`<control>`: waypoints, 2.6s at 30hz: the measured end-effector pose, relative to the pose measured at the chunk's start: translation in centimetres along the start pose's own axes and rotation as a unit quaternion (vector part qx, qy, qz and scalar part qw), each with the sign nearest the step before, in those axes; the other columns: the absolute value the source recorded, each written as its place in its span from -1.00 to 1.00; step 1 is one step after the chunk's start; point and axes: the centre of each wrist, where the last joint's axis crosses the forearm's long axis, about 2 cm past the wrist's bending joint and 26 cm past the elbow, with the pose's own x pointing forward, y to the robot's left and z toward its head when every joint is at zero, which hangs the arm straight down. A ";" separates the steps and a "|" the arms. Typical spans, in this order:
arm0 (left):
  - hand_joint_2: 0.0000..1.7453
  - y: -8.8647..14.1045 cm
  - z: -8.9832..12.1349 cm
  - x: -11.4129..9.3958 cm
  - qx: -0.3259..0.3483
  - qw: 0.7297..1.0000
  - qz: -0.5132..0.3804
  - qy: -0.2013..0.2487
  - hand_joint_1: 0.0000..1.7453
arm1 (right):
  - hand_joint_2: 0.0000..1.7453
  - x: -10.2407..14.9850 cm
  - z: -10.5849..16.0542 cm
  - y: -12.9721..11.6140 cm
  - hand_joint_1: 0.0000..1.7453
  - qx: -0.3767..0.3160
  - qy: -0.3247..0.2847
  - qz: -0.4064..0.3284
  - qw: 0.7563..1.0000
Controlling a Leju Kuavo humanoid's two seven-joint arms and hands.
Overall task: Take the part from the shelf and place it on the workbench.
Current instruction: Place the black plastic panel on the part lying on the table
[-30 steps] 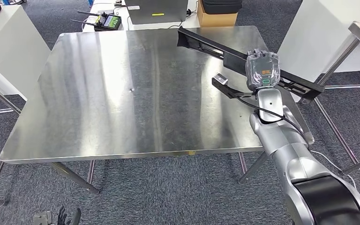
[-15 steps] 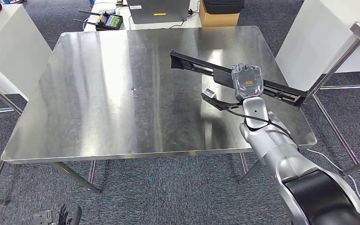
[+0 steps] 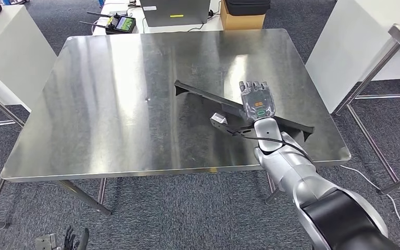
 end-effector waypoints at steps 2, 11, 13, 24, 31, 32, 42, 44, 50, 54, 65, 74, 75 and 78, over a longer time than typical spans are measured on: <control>-1.00 0.0 0.0 0.0 0.000 1.000 0.000 0.000 -1.00 | -1.00 0.1 0.0 0.0 -1.00 0.001 -0.002 -0.001 1.000; -1.00 0.0 0.0 0.0 0.000 1.000 0.000 0.001 -1.00 | -1.00 0.2 0.2 0.2 -1.00 0.007 -0.008 -0.002 1.000; -1.00 0.0 0.1 -0.1 0.000 1.000 0.000 0.001 -1.00 | -1.00 0.2 0.3 0.3 -1.00 0.010 -0.012 -0.004 1.000; -1.00 0.2 0.4 -0.3 -0.001 1.000 0.001 0.005 -1.00 | -1.00 0.2 0.8 1.0 -1.00 0.053 -0.025 -0.034 0.998; -1.00 0.8 0.6 -0.4 0.004 1.000 0.004 0.007 -1.00 | -1.00 0.7 0.6 1.0 -1.00 0.189 -0.043 -0.143 0.971; -1.00 0.9 0.6 -0.4 0.006 1.000 0.003 0.007 -1.00 | -0.50 0.9 0.6 1.0 -1.00 0.204 -0.045 -0.155 0.965; -1.00 1.2 0.6 -0.4 0.010 1.000 0.002 0.007 -1.00 | 1.00 1.1 0.5 0.9 -1.00 0.238 -0.051 -0.176 0.954; -1.00 1.3 0.6 -0.4 0.010 1.000 0.000 0.008 -1.00 | 1.00 1.1 0.7 1.1 -1.00 0.234 -0.043 -0.178 0.955; -1.00 1.2 0.5 -0.3 0.009 1.000 -0.003 0.009 -1.00 | 1.00 0.4 0.9 1.2 -1.00 0.145 0.011 -0.151 0.978; -1.00 1.0 0.4 -0.3 0.007 1.000 0.002 0.007 -1.00 | 1.00 -0.9 0.2 0.0 -1.00 0.000 0.048 -0.134 0.990; -1.00 0.8 0.6 -0.4 0.014 1.000 0.011 0.007 -1.00 | 1.00 -5.2 1.5 -4.4 -1.00 -0.212 0.113 -0.182 0.954; -1.00 0.7 0.7 -0.5 0.014 1.000 0.014 0.008 -1.00 | 1.00 -5.8 4.9 -5.3 -1.00 -0.307 0.051 -0.258 0.914; -1.00 0.6 0.7 -0.5 0.015 1.000 0.015 0.008 -1.00 | 1.00 -5.6 5.7 -5.1 -1.00 -0.316 0.052 -0.274 0.907; -1.00 0.7 0.9 -0.6 0.018 1.000 0.020 0.005 -1.00 | 1.00 -4.8 7.6 -4.2 -1.00 -0.317 0.085 -0.334 0.884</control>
